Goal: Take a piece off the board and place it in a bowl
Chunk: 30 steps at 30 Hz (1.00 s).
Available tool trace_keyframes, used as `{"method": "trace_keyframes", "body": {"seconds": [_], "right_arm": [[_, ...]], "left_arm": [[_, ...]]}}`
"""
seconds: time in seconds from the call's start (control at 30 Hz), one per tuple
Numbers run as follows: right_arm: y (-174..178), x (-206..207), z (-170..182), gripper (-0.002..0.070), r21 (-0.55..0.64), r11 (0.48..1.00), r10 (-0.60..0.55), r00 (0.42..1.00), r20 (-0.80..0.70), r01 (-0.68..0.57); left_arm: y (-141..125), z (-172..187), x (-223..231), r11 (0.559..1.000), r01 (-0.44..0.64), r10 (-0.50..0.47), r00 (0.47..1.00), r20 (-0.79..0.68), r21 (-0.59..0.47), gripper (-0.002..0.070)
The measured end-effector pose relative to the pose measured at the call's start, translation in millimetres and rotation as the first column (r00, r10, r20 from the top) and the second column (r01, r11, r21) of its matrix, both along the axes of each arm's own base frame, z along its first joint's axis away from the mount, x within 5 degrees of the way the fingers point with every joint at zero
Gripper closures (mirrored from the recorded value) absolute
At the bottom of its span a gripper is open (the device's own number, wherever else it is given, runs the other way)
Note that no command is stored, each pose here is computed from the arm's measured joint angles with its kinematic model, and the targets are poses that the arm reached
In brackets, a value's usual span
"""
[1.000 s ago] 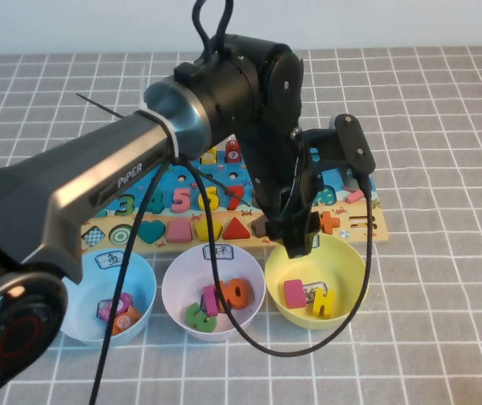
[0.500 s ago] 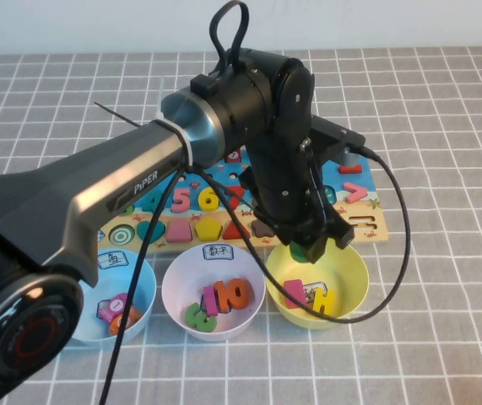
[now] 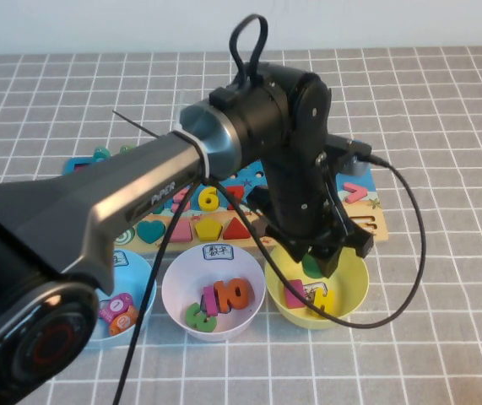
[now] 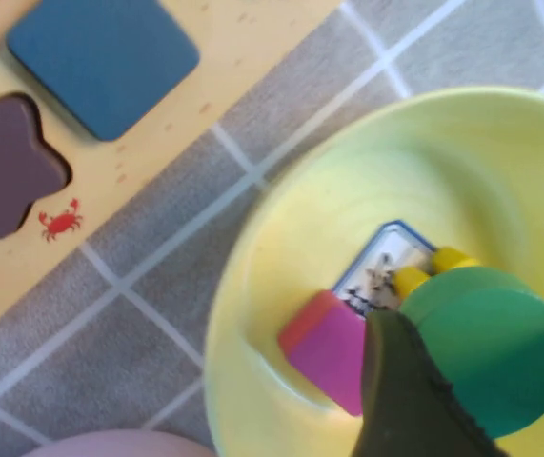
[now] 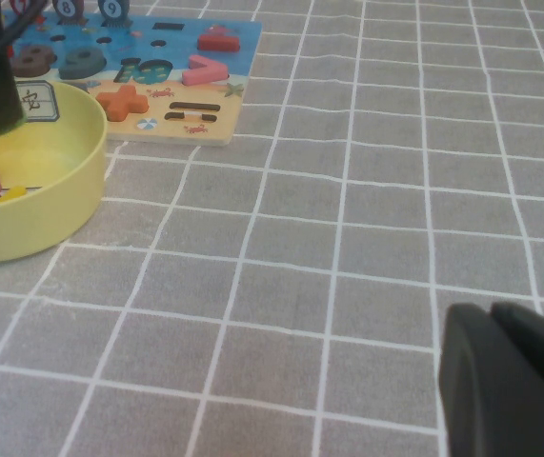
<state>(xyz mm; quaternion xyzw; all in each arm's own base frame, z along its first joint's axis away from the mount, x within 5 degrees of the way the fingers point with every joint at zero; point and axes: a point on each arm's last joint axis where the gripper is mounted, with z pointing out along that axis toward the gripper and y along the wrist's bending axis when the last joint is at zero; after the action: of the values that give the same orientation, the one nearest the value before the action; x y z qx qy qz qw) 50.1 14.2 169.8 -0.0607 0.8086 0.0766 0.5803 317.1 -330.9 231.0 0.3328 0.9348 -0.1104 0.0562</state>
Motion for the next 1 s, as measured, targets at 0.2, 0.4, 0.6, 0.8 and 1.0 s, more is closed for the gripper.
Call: {"method": "trace_keyframes", "body": {"seconds": [0.2,0.4,0.6,0.8,1.0], "right_arm": [[0,0,0,0.0694,0.000,1.000,0.000,1.000,0.000,0.000],[0,0,0,0.0694,0.000,1.000,0.000,1.000,0.000,0.000],[0,0,0,0.0694,0.000,1.000,0.000,1.000,0.000,0.000],[0,0,0,0.0694,0.000,1.000,0.000,1.000,0.000,0.000],[0,0,0,0.0694,0.000,1.000,0.000,1.000,0.000,0.000]], "left_arm": [[-2,-20,4,0.999,0.001,0.000,1.000,-0.025,0.037,0.0393],[-3,-26,5,0.999,0.012,-0.010,1.000,-0.027,0.052,0.0391],[-4,-27,4,0.999,0.034,-0.032,0.999,-0.032,0.043,0.0281],[-4,-27,4,0.998,0.036,-0.035,0.999,-0.031,0.043,0.0230],[-1,-13,1,0.999,0.037,-0.037,0.999,-0.010,0.025,0.0227]]}}
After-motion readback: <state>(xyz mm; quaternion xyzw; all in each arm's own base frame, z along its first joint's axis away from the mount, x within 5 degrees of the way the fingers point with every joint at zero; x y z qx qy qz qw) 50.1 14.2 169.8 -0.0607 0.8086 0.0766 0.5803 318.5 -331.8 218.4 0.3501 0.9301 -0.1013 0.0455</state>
